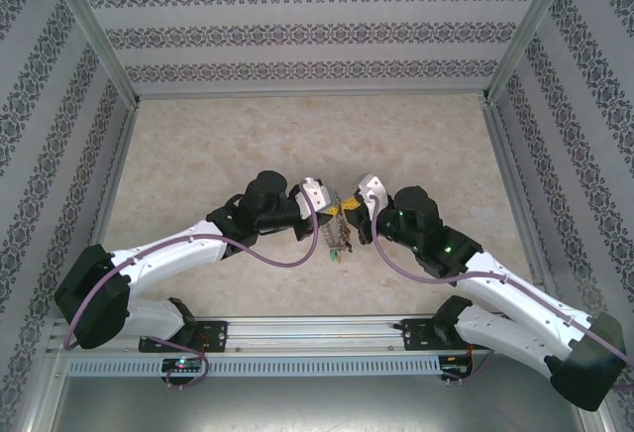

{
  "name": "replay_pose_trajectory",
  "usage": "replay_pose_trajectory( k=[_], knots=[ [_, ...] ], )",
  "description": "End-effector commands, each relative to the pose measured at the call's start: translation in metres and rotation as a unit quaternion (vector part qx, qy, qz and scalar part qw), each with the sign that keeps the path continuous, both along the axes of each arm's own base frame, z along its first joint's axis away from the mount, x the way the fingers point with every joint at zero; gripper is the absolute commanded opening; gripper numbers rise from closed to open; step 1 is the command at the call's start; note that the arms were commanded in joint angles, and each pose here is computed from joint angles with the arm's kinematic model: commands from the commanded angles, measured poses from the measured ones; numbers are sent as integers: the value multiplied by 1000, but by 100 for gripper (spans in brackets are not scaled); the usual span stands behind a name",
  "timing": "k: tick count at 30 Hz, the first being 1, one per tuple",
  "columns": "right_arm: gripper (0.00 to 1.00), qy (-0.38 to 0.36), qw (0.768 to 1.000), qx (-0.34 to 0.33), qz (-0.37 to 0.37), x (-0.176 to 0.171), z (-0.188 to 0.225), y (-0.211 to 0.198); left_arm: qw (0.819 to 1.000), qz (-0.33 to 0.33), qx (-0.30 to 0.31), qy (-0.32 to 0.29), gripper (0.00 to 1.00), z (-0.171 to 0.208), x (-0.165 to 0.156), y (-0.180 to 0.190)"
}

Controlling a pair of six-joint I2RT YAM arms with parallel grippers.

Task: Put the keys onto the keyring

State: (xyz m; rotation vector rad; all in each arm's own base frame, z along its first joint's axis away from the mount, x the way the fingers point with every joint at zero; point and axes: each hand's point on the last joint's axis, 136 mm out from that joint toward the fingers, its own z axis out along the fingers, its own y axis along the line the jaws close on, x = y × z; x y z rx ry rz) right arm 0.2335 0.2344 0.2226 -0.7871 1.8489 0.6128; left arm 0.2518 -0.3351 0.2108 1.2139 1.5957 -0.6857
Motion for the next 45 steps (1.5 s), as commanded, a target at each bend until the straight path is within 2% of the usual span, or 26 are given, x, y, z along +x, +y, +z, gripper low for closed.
replay_pose_trajectory(
  k=[1, 12, 16, 20, 24, 34, 43, 45],
  knots=[
    [0, 21, 997, -8, -71, 20, 3, -19, 998, -35, -40, -15, 0, 19, -15, -10],
    [0, 110, 991, -9, -69, 17, -13, -14, 997, -12, -76, -23, 0, 16, -4, -14],
    [0, 143, 984, -14, -104, 23, -23, -18, 996, -15, -81, -21, 0, 11, -3, -19],
    [0, 173, 981, -8, -88, 20, -29, -8, 996, -16, -85, -18, 0, 7, 0, -23],
    [0, 202, 972, -21, -121, 24, -45, -17, 996, -12, -88, -19, 0, 3, 4, -25],
    [0, 275, 950, 4, -146, 27, -69, -28, 993, 3, -117, -11, 0, -10, 9, -27],
    [0, 311, 935, 49, -160, 31, -70, -33, 991, 11, -135, -8, 0, -13, 11, -27],
    [0, 307, 940, 55, -136, 29, -64, -27, 991, 10, -137, -9, 0, -11, 11, -27]
  ],
)
